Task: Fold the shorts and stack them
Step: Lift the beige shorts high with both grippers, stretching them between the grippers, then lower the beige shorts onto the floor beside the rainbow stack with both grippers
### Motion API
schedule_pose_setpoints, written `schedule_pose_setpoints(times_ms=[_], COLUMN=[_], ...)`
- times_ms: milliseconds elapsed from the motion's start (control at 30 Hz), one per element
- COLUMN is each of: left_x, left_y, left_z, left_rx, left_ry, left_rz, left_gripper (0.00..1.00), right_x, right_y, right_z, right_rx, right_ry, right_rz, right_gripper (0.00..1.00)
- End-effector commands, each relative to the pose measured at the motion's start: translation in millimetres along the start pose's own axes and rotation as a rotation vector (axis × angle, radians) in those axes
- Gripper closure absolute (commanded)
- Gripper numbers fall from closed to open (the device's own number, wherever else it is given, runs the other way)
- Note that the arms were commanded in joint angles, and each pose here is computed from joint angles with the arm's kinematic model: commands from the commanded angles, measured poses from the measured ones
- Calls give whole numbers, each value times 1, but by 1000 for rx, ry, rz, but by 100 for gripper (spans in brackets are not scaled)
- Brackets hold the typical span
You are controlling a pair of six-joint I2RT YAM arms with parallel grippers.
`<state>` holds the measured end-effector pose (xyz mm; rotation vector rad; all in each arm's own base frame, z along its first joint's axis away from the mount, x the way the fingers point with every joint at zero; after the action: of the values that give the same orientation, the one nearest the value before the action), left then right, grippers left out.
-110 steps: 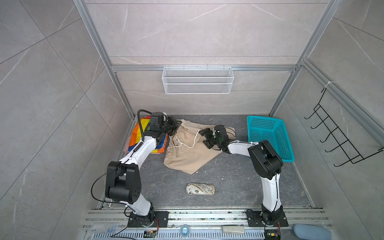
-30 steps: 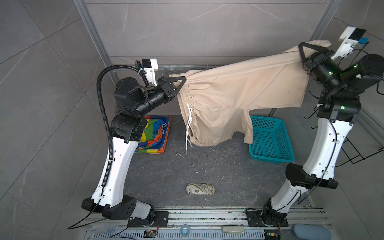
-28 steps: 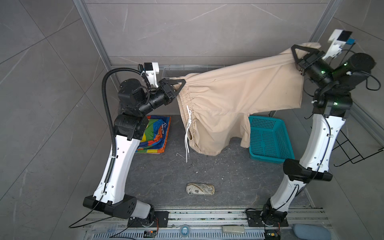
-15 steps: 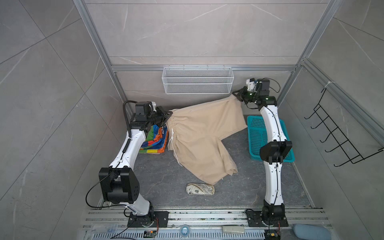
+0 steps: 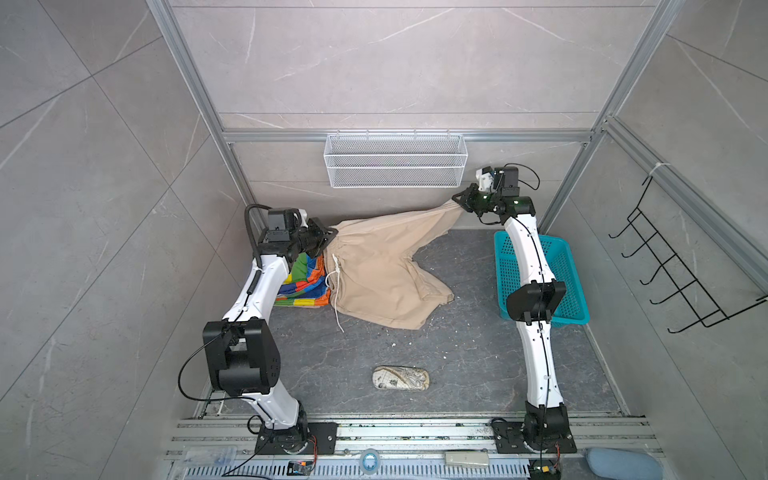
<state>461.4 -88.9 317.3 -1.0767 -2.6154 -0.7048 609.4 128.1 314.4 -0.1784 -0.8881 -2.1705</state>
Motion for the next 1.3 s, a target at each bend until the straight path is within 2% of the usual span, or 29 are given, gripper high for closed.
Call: schedule_pose_setpoints(times_ms=[0, 100, 200, 267, 333, 400, 467, 567, 667, 767, 833, 1067, 1200, 1267], left_x=[59, 102, 147, 172, 189, 202, 211, 215, 195, 164, 138, 46, 23, 19], left_y=[6, -17, -45, -62, -75, -84, -90, -91, -78, -63, -50, -14, -2, 1], left_z=[-124, -199, -260, -289, -310, -325, -336, -341, -322, -292, -262, -108, -35, -10], left_rx=[-315, -472, -562, -598, -604, -594, -582, -570, -552, -495, -430, -228, -151, -133], left_ry=[-204, -310, -433, -503, -570, -632, -685, -715, -592, -499, -434, -142, -26, 16], left_rz=[-125, -170, -197, -215, -217, -212, -205, -205, -241, -216, -190, -112, -77, -73], left_gripper=[100, 100, 100, 100, 100, 100, 100, 100, 100, 100, 100, 100, 100, 100], right_x=[111, 182, 256, 296, 325, 341, 341, 322, 291, 247, 212, 68, 18, -3], right_y=[37, 40, 51, 67, 79, 89, 101, 117, 127, 126, 119, 59, 32, 18], right_z=[108, 169, 205, 200, 191, 188, 179, 154, 118, 82, 59, -8, -26, -38], right_rx=[170, 269, 280, 231, 228, 236, 208, 158, 109, 86, 80, 103, 95, 85], right_ry=[134, 218, 316, 361, 328, 316, 328, 312, 255, 176, 119, -39, -52, -63], right_rz=[-179, -269, -389, -483, -541, -557, -559, -556, -530, -471, -418, -174, -99, -62], right_gripper=[100, 100, 100, 100, 100, 100, 100, 100, 100, 100, 100, 100, 100, 100])
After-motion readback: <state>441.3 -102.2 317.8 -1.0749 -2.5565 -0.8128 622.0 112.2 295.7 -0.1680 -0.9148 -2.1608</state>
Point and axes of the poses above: each gripper's point midway between its finger pads, its own x axis back along the fingers, its own z axis along the line the jaws close on, y = z × x, the point moved 3 cm from there along x, back along the fingers, and after that the axes turned 1 degree about -x, right-handed, at the moved point
